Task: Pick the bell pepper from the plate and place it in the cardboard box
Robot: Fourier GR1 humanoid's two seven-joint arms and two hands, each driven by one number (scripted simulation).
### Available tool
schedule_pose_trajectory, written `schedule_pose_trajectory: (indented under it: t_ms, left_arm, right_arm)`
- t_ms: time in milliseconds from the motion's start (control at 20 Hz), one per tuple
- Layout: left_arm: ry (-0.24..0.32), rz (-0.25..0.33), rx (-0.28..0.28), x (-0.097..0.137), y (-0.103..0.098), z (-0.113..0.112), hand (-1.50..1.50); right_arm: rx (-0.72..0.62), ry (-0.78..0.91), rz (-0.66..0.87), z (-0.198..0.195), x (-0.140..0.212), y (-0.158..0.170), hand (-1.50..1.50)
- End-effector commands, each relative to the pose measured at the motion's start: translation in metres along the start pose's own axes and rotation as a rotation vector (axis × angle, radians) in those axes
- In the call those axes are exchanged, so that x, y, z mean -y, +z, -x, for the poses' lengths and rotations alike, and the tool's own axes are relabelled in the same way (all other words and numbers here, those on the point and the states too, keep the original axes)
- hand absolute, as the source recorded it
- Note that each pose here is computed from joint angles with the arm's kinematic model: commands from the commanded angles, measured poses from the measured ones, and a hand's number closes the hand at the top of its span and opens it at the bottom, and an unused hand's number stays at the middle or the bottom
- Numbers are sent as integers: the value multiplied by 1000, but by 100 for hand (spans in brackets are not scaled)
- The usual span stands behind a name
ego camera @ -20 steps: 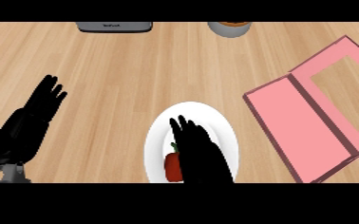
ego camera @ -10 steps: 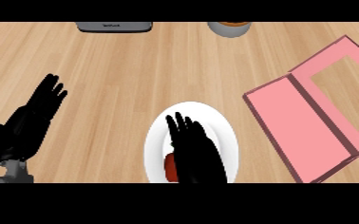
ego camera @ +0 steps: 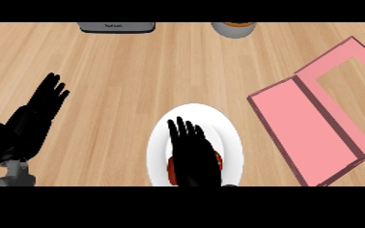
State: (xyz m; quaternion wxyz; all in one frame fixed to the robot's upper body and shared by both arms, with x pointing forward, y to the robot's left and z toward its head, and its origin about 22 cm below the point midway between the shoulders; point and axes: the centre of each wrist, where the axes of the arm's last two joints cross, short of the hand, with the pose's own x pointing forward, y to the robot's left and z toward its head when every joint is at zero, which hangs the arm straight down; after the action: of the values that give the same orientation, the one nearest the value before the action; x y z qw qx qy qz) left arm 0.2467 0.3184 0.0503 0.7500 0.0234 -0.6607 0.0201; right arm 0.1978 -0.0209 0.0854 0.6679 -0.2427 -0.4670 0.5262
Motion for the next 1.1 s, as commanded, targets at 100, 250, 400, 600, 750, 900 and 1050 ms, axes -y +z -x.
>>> schedule_pose_trajectory:
  t_ms: [100,250,400,600,750,900,1050]
  left_arm:
    - [15,5,-9,16,14,3,0]
    - [-12,-25,-3,-9,5,-2,0]
    - [2,-6,0,-3,3,-3,0]
    - [-1,14,6,-7,6,-6,0]
    - [-20,-13,11,-7,5,-5,0]
    - [8,-3,4,-6,-2,10,0]
    - [-6,-4,-16,3,-1,0,0]
  right_arm:
    - [-179,30,-33,2,-6,-8,-150]
    - [-182,33,-38,-7,-3,-3,-150]
    - [-182,41,-37,-5,-11,-19,-150]
    - [-185,61,-66,-4,-7,-22,-150]
    - [-177,43,-77,1,-18,-15,-150]
    - [-197,56,-75,3,-29,-29,-150]
    - [-200,69,-99,1,-18,-16,-150]
